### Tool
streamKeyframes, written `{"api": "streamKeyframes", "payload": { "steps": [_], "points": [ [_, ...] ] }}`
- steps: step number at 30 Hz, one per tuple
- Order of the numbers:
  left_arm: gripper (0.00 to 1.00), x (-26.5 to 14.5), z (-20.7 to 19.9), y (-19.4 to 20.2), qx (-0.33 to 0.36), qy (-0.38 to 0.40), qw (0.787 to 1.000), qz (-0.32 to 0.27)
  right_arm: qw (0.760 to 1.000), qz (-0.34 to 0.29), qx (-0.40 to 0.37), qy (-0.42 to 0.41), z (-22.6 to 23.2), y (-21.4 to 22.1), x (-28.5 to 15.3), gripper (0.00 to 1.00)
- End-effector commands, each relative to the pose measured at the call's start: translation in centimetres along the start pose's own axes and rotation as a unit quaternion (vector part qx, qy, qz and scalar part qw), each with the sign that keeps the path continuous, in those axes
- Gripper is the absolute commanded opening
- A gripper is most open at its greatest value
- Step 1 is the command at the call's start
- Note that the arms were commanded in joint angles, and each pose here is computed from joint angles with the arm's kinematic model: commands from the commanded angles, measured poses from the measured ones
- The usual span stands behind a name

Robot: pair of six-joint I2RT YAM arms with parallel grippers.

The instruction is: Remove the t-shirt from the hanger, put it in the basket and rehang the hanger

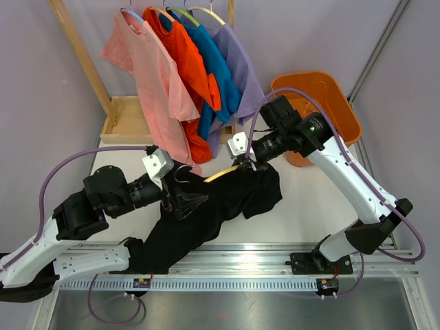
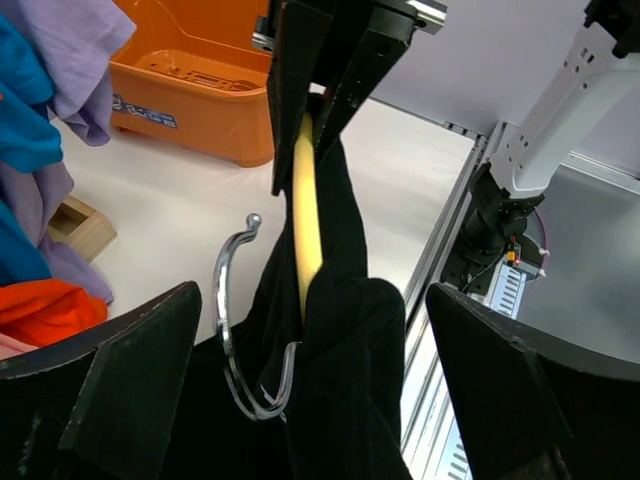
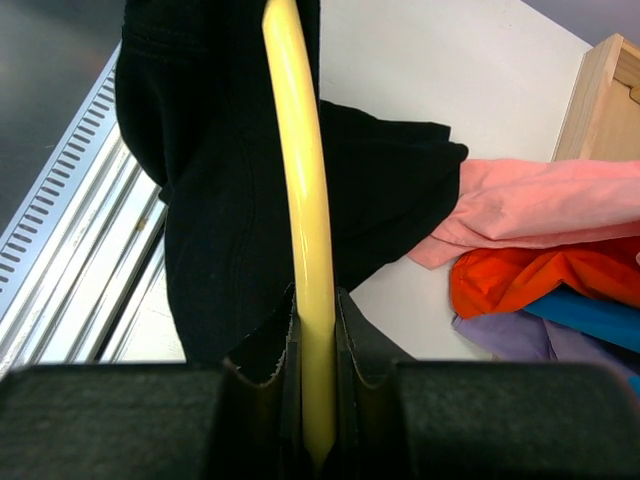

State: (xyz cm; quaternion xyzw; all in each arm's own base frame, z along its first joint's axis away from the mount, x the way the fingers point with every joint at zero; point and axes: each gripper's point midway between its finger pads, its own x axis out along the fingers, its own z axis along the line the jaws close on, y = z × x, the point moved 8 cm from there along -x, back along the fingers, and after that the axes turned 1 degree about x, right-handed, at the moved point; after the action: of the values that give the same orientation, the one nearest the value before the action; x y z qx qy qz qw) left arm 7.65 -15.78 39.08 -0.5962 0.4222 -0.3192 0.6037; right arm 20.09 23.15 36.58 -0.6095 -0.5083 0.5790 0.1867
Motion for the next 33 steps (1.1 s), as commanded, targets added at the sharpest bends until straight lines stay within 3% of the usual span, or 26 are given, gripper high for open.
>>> {"api": "streamKeyframes", "payload": {
  "steps": [1, 8, 11, 14, 15, 17, 20, 25, 29, 33],
  "points": [
    [0.99, -0.1, 0.4, -1.4, -0.008, -0.031, 0.999, -0.034, 0.998, -0.044, -0.025, 0.021, 0.1, -2.1, -1.1, 0.0],
    [0.94, 2.1, 0.8, -1.2, -0.002, -0.047, 0.999, 0.011, 0.998, -0.04, -0.024, 0.032, -0.3, -2.2, -1.2, 0.0],
    [0.81, 3.0, 0.9, -1.0, 0.009, -0.049, 0.998, 0.047, 0.998, -0.036, -0.03, 0.04, -0.5, -2.3, -1.4, 0.0],
    [0.61, 3.4, 1.0, -0.5, 0.019, -0.047, 0.996, 0.072, 0.998, -0.037, -0.033, 0.043, -0.5, -2.4, -1.5, 0.0],
    [0.48, 3.3, 1.0, -0.4, 0.023, -0.05, 0.996, 0.073, 0.998, -0.037, -0.034, 0.043, -0.4, -2.5, -1.5, 0.0],
    [0.42, 3.1, 1.2, -0.1, 0.027, -0.053, 0.995, 0.077, 0.998, -0.039, -0.035, 0.044, -0.4, -2.6, -1.7, 0.0],
    [0.47, 2.8, 1.3, 0.8, 0.033, -0.057, 0.994, 0.088, 0.997, -0.042, -0.037, 0.046, -0.4, -2.8, -1.7, 0.0],
    [0.73, 2.1, 1.3, 1.3, 0.032, -0.052, 0.996, 0.067, 0.997, -0.051, -0.029, 0.05, -0.8, -2.8, -2.0, 0.0],
    [0.82, 1.0, 1.5, 0.7, 0.03, -0.065, 0.997, 0.027, 0.997, -0.057, -0.02, 0.051, -0.9, -2.8, -2.3, 0.0],
    [0.82, 0.6, 1.5, 0.3, 0.026, -0.066, 0.997, 0.003, 0.996, -0.073, -0.016, 0.047, -1.0, -3.3, -2.4, 0.0]
  ]
}}
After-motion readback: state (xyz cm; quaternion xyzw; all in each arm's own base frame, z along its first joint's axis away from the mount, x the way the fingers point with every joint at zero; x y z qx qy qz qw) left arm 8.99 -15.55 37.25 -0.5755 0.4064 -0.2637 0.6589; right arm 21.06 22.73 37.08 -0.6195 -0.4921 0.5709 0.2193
